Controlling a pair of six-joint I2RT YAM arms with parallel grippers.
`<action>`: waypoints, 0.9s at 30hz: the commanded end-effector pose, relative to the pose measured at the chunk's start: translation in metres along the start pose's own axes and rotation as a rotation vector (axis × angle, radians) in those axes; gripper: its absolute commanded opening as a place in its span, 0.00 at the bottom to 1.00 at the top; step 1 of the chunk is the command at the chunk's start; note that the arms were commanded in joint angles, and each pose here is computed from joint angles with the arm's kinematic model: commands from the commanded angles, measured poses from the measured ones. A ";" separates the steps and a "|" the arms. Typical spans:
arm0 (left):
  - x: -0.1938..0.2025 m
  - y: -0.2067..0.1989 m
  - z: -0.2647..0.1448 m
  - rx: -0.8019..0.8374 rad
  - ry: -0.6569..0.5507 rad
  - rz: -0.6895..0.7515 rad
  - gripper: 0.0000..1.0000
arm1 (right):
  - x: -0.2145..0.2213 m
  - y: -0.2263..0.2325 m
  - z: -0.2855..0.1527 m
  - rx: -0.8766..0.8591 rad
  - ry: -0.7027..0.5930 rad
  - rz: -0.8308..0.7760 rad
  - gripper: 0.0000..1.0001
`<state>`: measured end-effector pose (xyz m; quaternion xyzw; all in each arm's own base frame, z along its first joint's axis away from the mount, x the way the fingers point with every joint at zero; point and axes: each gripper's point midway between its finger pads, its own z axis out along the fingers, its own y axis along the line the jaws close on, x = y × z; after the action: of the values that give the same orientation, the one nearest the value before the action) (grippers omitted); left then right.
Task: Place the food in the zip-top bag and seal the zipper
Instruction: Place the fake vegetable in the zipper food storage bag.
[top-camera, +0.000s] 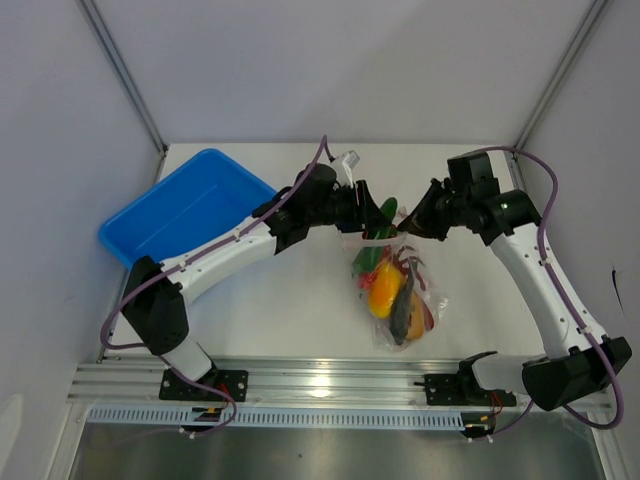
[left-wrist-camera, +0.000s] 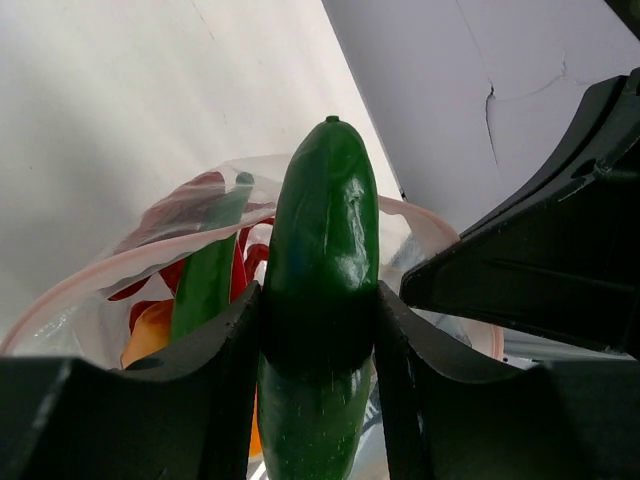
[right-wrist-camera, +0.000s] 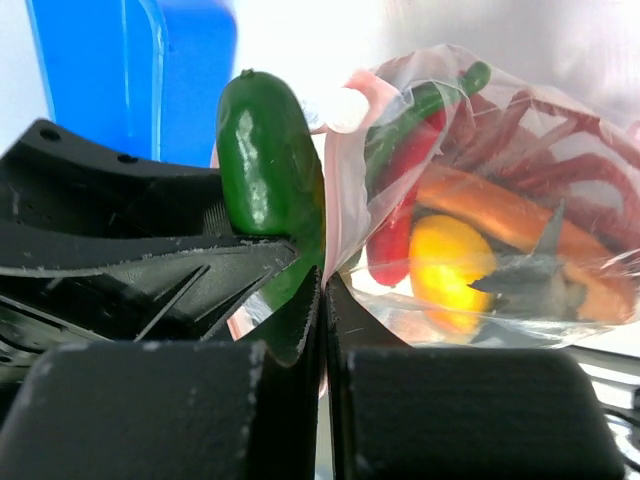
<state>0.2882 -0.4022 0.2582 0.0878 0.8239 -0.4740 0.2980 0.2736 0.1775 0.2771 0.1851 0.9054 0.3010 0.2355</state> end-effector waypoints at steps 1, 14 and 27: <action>-0.007 -0.020 -0.016 0.053 -0.030 0.044 0.00 | -0.011 0.021 -0.014 -0.094 -0.063 0.049 0.00; 0.023 -0.025 -0.036 0.059 0.194 0.149 0.01 | -0.037 0.004 -0.015 0.018 -0.173 -0.104 0.00; 0.058 -0.020 -0.023 0.090 0.415 0.043 0.01 | -0.052 0.009 -0.025 0.030 -0.234 -0.236 0.00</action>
<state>0.2429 -0.3990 0.2456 0.1983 0.8461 -0.4603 0.1811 0.2849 0.1533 0.2851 0.1317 0.9149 0.2363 0.2997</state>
